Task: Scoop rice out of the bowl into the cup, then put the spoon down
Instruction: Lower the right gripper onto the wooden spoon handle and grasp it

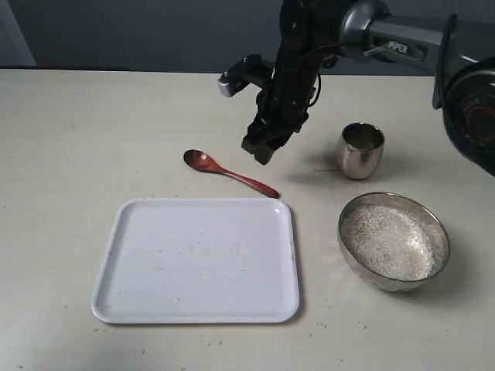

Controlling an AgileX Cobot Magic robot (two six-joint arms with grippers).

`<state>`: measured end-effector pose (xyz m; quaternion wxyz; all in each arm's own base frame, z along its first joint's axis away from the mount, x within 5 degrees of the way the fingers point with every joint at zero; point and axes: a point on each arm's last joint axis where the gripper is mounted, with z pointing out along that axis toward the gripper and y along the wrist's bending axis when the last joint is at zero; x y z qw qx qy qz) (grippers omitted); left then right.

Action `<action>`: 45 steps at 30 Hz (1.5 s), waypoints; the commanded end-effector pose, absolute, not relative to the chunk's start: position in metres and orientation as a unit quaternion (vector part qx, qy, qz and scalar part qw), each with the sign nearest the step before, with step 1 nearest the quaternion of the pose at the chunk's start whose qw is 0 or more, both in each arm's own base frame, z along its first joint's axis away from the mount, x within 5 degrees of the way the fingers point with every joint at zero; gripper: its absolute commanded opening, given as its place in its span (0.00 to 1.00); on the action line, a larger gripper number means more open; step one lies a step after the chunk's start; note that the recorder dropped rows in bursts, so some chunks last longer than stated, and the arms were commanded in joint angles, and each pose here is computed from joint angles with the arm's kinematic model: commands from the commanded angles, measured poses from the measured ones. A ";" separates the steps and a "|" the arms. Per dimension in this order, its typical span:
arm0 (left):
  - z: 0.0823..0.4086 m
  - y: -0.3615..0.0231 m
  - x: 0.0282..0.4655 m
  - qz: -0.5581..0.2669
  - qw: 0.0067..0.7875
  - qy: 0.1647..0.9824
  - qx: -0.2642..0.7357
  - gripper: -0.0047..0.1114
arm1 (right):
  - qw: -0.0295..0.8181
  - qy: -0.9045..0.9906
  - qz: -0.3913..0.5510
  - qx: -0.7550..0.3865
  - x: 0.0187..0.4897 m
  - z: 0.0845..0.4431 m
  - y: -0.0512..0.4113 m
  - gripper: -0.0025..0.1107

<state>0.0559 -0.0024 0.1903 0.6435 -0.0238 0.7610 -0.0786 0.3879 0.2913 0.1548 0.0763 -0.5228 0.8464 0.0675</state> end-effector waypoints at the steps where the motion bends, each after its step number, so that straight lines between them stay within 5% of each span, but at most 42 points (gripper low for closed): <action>1: 0.192 -0.003 0.056 -0.084 0.650 0.755 -0.023 0.04 | 0.065 0.831 0.089 -0.546 0.376 0.154 0.305 0.49; 29: 0.192 -0.003 0.056 -0.084 0.650 0.755 -0.023 0.04 | 0.032 0.814 0.053 -0.577 0.372 0.111 0.314 0.49; 30: 0.192 -0.003 0.056 -0.084 0.650 0.755 -0.023 0.04 | 0.032 0.815 0.053 -0.576 0.372 0.111 0.314 0.47; 35: 0.192 -0.003 0.056 -0.084 0.650 0.755 -0.023 0.04 | 0.022 0.816 0.053 -0.575 0.370 0.111 0.313 0.02; 41: 0.192 -0.003 0.056 -0.084 0.650 0.755 -0.023 0.04 | 0.020 0.815 0.048 -0.578 0.369 0.123 0.311 0.02; 45: 0.192 -0.003 0.056 -0.084 0.650 0.755 -0.023 0.04 | 0.059 0.816 -0.021 -0.574 0.370 0.181 0.295 0.02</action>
